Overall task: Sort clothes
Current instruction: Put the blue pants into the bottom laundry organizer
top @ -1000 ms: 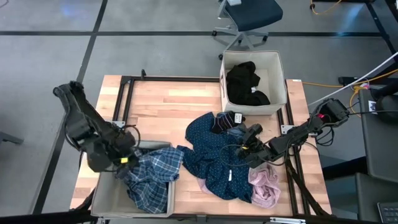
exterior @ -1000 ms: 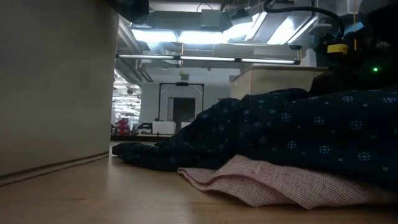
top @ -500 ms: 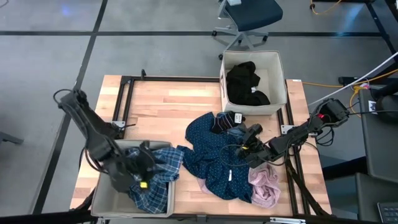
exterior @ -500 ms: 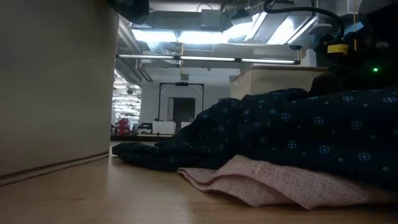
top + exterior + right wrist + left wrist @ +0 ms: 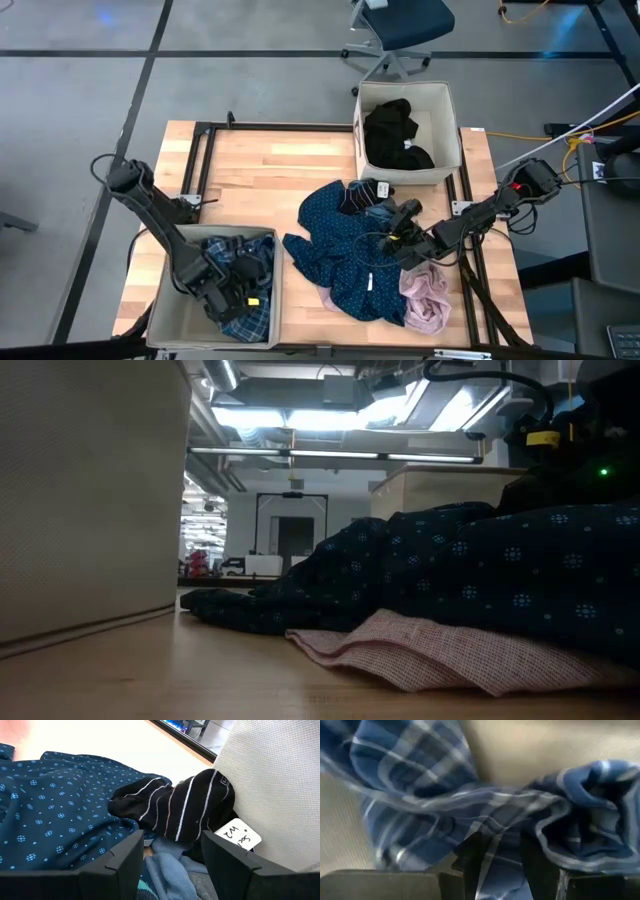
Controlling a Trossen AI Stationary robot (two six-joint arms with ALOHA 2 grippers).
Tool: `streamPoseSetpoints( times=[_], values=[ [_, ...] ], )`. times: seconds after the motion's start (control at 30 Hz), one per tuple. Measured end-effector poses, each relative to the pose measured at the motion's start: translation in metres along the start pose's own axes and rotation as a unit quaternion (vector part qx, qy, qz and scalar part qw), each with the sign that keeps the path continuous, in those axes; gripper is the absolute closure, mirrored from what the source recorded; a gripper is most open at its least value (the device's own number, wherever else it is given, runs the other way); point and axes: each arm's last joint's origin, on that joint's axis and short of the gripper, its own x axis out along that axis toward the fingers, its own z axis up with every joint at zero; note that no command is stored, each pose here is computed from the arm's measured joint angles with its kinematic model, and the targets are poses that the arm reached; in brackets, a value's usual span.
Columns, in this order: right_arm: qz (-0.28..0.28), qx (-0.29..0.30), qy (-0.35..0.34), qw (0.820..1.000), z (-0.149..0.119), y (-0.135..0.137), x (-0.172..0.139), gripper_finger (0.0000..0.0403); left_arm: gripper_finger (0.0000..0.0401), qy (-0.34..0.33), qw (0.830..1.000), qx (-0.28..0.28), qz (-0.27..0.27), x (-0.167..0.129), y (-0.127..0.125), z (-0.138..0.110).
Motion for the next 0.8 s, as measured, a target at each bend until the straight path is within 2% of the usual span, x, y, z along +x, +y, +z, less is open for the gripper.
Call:
streamPoseSetpoints(
  times=[0.2,0.53,0.67,0.8],
  values=[
    [0.000,0.000,0.000,1.000,0.000,0.000,0.000,0.0201,0.0277,0.057,0.998,-0.027,0.012,0.020,0.008,-0.026],
    [0.000,0.000,0.000,1.000,0.000,0.000,0.000,0.0201,0.0277,0.131,0.990,-0.043,-0.025,0.057,0.018,-0.072],
    [0.000,0.000,0.000,1.000,0.000,0.000,0.000,0.0201,0.0277,0.161,0.985,-0.048,-0.036,0.059,0.022,-0.067],
    [0.000,0.001,-0.001,1.000,0.000,0.000,0.000,0.0201,0.0277,0.182,0.978,-0.058,-0.079,0.049,0.022,-0.048]
  ],
)
